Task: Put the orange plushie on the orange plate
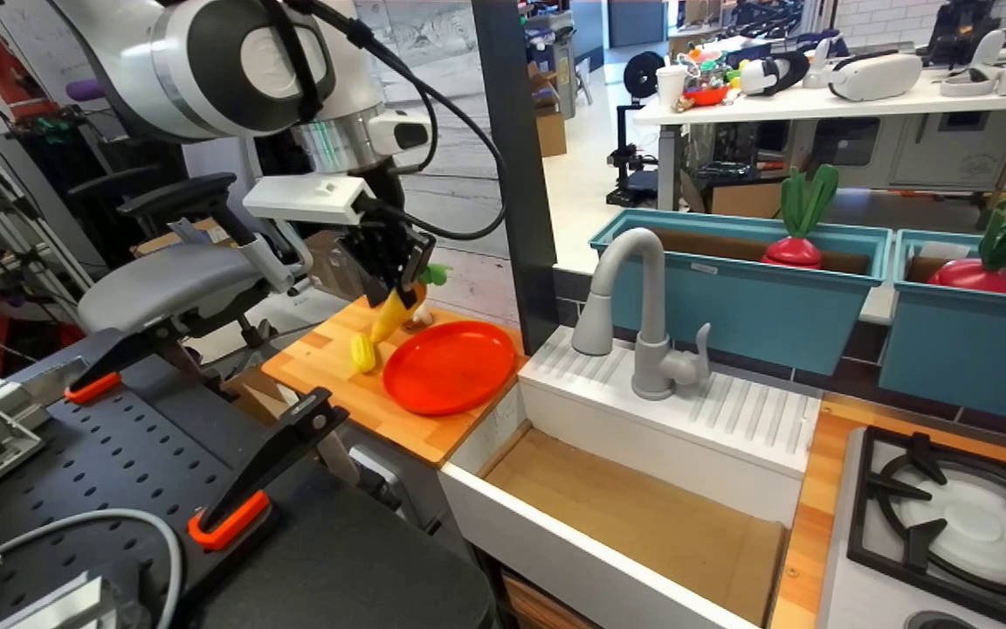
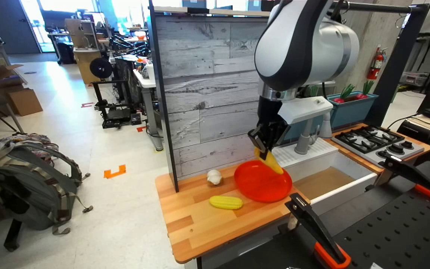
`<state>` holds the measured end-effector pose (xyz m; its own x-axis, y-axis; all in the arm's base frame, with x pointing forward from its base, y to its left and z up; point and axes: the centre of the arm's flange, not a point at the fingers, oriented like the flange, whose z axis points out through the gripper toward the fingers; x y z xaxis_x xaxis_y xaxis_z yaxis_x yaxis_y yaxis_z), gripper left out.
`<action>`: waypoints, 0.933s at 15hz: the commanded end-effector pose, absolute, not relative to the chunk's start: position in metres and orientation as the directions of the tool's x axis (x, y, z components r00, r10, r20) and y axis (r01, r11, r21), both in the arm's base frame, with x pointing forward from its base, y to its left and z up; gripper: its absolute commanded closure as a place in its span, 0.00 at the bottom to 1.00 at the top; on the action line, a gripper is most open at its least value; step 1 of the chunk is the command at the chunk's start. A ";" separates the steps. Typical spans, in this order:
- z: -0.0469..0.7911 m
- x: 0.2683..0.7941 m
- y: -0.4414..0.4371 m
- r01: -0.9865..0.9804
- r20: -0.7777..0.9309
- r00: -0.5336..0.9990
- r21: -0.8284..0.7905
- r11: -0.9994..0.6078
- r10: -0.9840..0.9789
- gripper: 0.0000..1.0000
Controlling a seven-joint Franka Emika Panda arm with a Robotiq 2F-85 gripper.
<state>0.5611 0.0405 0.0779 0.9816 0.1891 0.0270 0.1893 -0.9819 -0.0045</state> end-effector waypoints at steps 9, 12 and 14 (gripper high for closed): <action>0.002 0.601 0.019 0.127 0.033 0.991 -0.034 -0.991 0.126 0.97; -0.013 0.605 0.023 0.124 0.029 0.992 -0.034 -0.992 0.123 0.97; -0.020 0.606 0.026 0.131 0.020 0.991 -0.032 -0.991 0.130 0.64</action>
